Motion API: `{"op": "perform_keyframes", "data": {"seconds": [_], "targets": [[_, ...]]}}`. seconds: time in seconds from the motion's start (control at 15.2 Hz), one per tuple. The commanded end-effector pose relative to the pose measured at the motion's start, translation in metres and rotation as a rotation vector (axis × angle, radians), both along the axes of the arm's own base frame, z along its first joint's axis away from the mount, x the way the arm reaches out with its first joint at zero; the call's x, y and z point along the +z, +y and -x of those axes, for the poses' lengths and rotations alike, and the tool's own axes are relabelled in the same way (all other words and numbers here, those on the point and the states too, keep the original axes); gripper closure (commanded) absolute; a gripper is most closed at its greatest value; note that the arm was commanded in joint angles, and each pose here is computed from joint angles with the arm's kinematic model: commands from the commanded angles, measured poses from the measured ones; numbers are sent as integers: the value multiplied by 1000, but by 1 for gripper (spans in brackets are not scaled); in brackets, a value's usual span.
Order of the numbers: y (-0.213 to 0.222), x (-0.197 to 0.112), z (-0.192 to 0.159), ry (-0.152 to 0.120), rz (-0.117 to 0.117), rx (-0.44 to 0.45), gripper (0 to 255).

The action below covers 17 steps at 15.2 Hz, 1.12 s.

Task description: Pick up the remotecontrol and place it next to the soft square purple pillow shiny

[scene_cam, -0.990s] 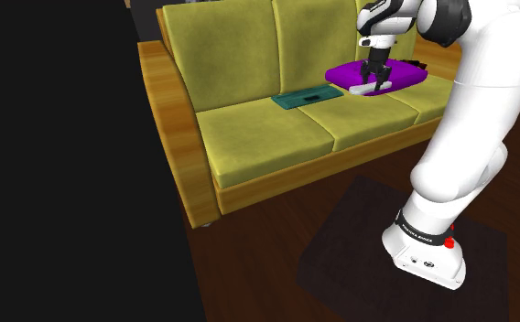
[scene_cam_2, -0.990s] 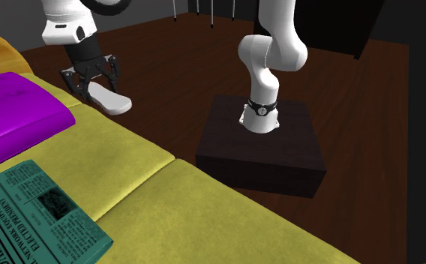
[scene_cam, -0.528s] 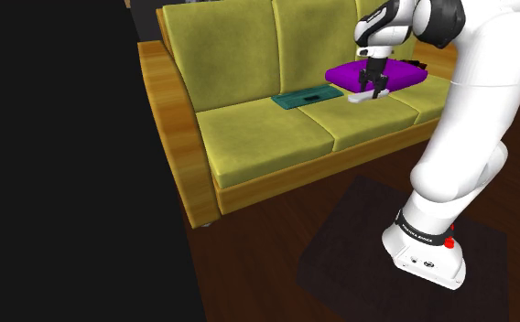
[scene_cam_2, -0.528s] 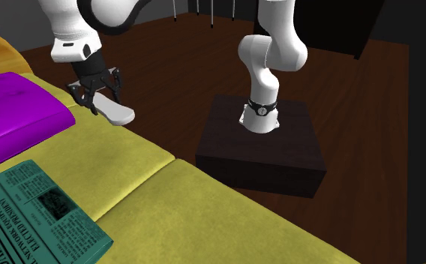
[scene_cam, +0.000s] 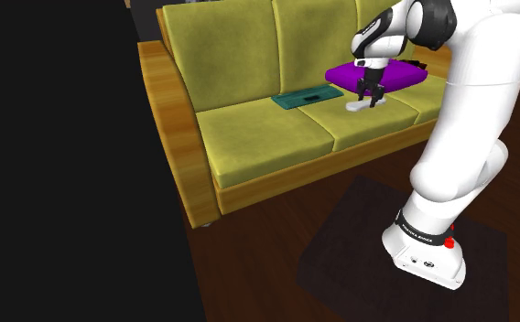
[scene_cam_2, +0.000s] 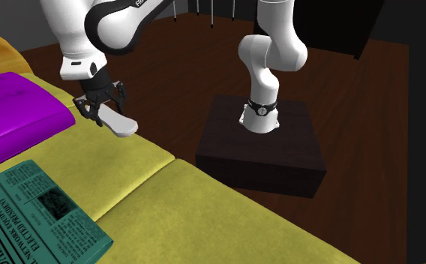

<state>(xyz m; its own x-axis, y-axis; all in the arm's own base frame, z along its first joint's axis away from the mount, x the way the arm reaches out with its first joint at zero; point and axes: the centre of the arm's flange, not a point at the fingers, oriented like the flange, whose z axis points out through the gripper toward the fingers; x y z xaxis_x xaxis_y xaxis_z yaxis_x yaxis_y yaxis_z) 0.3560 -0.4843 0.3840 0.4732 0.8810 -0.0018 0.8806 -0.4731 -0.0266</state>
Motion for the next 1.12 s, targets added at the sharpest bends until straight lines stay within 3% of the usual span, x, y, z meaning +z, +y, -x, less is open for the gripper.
{"op": "perform_keyframes", "data": {"seconds": [0.0,0.33,0.79,0.86,1.06], "targets": [[1,-11,0,0,1,0,255],[1,-36,0,0,1,0,255],[1,-36,0,0,1,0,255],[1,-36,0,0,1,0,0],[1,-36,0,0,1,0,0]]}}
